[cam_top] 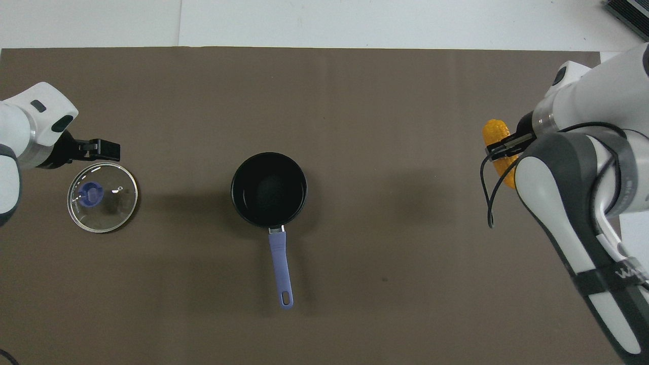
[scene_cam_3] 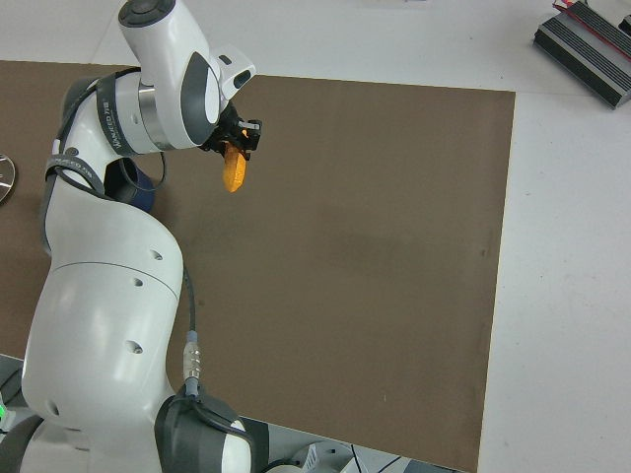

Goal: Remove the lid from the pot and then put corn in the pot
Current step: 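Carry the yellow corn with the right gripper over the open pot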

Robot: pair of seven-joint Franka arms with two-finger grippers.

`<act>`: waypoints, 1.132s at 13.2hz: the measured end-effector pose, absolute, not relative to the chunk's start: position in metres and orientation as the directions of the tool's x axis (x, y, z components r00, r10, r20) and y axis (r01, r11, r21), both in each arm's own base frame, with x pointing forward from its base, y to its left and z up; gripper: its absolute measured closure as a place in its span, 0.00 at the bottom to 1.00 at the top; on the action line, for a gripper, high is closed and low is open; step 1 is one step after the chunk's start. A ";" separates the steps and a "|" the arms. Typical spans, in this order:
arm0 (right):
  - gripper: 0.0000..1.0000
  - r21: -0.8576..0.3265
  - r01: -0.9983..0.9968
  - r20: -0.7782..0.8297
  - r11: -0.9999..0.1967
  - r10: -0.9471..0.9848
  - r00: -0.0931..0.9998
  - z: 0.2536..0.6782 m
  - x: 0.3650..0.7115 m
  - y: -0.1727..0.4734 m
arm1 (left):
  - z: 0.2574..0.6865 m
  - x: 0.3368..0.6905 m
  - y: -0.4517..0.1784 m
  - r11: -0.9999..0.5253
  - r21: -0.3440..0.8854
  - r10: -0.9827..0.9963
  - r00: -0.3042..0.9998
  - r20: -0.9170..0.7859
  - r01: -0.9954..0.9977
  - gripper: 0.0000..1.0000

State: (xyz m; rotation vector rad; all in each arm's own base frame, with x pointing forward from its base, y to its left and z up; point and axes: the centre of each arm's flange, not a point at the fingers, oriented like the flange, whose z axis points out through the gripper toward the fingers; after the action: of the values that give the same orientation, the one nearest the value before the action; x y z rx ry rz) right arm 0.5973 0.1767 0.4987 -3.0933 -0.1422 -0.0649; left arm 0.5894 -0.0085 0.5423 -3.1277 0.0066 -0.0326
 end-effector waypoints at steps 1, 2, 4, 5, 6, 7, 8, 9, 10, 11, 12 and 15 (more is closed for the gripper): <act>0.63 -0.055 0.068 0.061 -0.996 0.064 0.996 0.500 0.590 0.209 | 0.553 0.588 -0.008 -1.000 -0.014 -0.002 1.000 0.010 -0.002 0.00; 0.63 -0.067 0.053 0.073 -0.996 0.048 0.996 0.498 0.581 0.240 | 0.563 0.586 -0.006 -1.000 -0.015 0.001 1.000 -0.002 0.001 0.00; 0.63 -0.097 0.036 0.088 -0.995 0.028 0.996 0.488 0.567 0.293 | 0.573 0.582 -0.001 -1.000 -0.016 0.010 1.000 -0.021 0.010 0.00; 0.63 -0.111 0.031 0.092 -0.993 0.020 0.996 0.479 0.562 0.315 | 0.576 0.581 0.000 -1.000 -0.016 0.012 1.000 -0.029 0.012 0.00; 0.63 -0.122 0.021 0.087 -0.992 0.010 0.996 0.466 0.556 0.337 | 0.582 0.578 0.000 -1.000 -0.016 0.011 0.999 -0.033 0.011 0.00; 0.63 -0.133 0.002 0.080 -0.991 -0.009 0.997 0.452 0.552 0.354 | 0.589 0.575 -0.002 -1.000 -0.016 0.009 0.999 -0.034 0.009 0.00; 0.63 -0.148 -0.020 0.080 -0.989 -0.032 0.996 0.442 0.553 0.368 | 0.597 0.572 -0.003 -1.000 -0.017 0.007 0.999 -0.034 0.007 0.00; 0.63 -0.164 -0.046 0.075 -0.985 -0.059 0.995 0.433 0.556 0.384 | 0.605 0.569 -0.003 -1.000 -0.017 0.006 0.999 -0.036 0.006 0.00; 0.63 -0.180 -0.073 0.067 -0.981 -0.087 0.994 0.427 0.558 0.402 | 0.611 0.567 -0.004 -1.000 -0.017 0.004 0.999 -0.037 0.004 0.00; 0.63 -0.194 -0.097 0.059 -0.976 -0.110 0.992 0.422 0.561 0.421 | 0.615 0.565 -0.006 -1.000 -0.016 0.002 0.999 -0.044 0.001 0.00; 0.63 -0.208 -0.110 0.053 -0.972 -0.123 0.991 0.415 0.564 0.439 | 0.619 0.562 -0.008 -1.000 -0.012 -0.001 0.998 -0.055 -0.002 0.00; 0.63 -0.238 -0.115 0.057 -0.964 -0.132 0.990 0.398 0.578 0.457 | 0.634 0.558 -0.011 -1.000 0.010 -0.004 0.998 -0.063 -0.003 0.00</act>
State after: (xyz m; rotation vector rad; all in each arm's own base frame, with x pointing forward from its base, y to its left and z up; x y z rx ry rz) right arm 0.5775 0.4572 0.3981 -2.8976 0.1822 -0.1052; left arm 0.5580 -0.0109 0.6335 -3.1501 0.0060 0.0997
